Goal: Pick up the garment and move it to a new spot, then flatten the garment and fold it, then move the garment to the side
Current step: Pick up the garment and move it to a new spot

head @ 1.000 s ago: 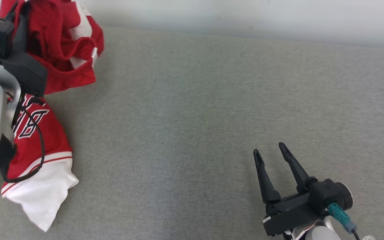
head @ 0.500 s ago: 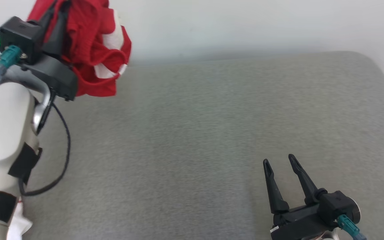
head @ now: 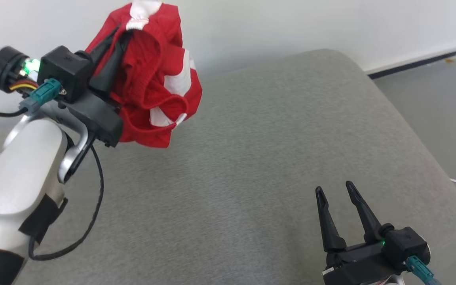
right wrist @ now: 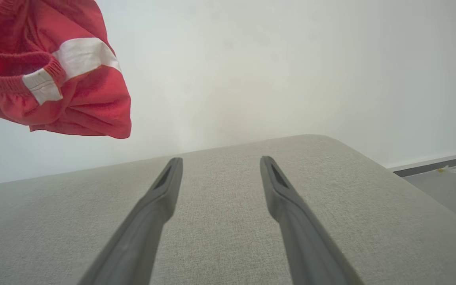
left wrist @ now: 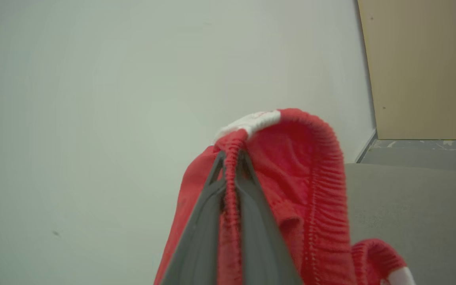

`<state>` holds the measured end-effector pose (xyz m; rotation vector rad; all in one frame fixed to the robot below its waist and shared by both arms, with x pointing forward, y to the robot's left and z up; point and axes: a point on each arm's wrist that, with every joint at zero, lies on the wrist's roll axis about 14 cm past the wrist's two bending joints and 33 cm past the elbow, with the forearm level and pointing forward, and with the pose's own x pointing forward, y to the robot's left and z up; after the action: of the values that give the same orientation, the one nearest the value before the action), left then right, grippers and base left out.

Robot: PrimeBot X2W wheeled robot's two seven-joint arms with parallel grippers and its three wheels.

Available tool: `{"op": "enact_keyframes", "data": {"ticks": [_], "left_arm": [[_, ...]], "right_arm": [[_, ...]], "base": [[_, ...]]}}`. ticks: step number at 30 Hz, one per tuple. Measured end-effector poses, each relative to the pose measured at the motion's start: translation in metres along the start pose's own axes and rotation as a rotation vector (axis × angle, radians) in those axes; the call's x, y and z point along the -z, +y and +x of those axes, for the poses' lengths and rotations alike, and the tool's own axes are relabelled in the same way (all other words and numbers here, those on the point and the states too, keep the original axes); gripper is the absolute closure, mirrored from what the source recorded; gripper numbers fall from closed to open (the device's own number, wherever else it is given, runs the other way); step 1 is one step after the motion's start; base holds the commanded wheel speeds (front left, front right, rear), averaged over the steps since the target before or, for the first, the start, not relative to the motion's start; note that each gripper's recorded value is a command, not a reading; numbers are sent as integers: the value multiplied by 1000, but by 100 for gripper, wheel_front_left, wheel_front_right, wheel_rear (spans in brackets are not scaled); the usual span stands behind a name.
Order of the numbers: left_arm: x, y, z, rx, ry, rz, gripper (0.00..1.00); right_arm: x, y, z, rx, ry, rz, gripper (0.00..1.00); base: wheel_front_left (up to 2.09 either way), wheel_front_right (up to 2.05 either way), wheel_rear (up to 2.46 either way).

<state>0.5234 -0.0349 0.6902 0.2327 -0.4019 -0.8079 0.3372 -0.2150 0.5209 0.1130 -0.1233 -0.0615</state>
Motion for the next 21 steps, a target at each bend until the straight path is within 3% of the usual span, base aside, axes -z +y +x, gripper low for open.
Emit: {"op": "enact_keyframes", "data": {"ticks": [7, 11, 21], "left_arm": [[26, -41, 11, 115, 40, -61, 100], [75, -65, 1, 174, 133, -92, 100], [152, -106, -45, 158, 300, -168, 100]], "right_arm": [[-3, -20, -12, 71, -1, -1, 0], [2, -28, -14, 99, 19, -3, 0], [10, -25, -9, 88, 44, -5, 0]], "base": [[0, 0, 0], [0, 0, 0], [0, 0, 0]]}}
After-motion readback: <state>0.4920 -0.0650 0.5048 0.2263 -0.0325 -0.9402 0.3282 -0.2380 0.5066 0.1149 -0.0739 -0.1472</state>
